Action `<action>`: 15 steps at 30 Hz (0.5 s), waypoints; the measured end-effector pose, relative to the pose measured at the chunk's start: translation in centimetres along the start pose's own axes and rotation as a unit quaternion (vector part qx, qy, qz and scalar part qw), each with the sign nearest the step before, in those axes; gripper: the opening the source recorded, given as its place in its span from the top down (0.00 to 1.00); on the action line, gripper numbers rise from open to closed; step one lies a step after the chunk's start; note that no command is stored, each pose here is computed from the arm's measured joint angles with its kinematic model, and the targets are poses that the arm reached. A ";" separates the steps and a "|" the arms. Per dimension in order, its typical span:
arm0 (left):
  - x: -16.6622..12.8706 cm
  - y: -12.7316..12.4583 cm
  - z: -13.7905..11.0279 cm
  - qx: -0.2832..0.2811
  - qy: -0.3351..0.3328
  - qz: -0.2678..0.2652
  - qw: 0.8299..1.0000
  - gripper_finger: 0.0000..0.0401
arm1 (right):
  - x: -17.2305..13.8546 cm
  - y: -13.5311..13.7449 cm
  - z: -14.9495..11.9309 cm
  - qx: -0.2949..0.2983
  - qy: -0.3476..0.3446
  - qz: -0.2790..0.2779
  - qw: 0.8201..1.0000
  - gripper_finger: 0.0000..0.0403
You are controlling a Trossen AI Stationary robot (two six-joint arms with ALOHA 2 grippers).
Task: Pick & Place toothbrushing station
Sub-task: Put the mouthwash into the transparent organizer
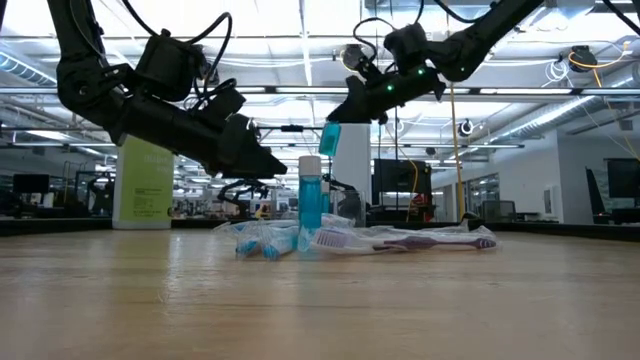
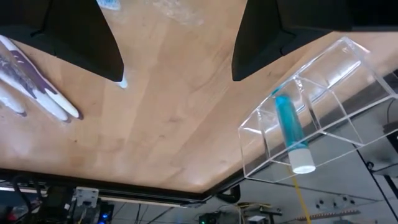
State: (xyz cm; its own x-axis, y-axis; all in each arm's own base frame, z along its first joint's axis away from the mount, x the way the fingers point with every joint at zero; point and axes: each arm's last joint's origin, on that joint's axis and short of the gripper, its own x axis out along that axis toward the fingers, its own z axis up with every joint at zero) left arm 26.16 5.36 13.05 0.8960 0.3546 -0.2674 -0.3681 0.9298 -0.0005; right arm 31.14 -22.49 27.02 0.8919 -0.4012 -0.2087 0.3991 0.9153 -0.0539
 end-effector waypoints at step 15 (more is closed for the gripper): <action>0.0 0.1 -0.1 -0.014 0.003 0.016 1.000 0.25 | 3.5 0.2 -0.3 0.000 0.039 0.039 0.998 0.77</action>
State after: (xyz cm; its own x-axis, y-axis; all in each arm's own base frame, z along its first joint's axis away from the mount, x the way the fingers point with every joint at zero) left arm 26.10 5.44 12.97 0.8823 0.3836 -0.2729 -0.4037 0.9147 -0.0194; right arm 34.26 -23.75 25.95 0.9009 -0.3254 -0.2872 0.3298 0.9434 -0.0344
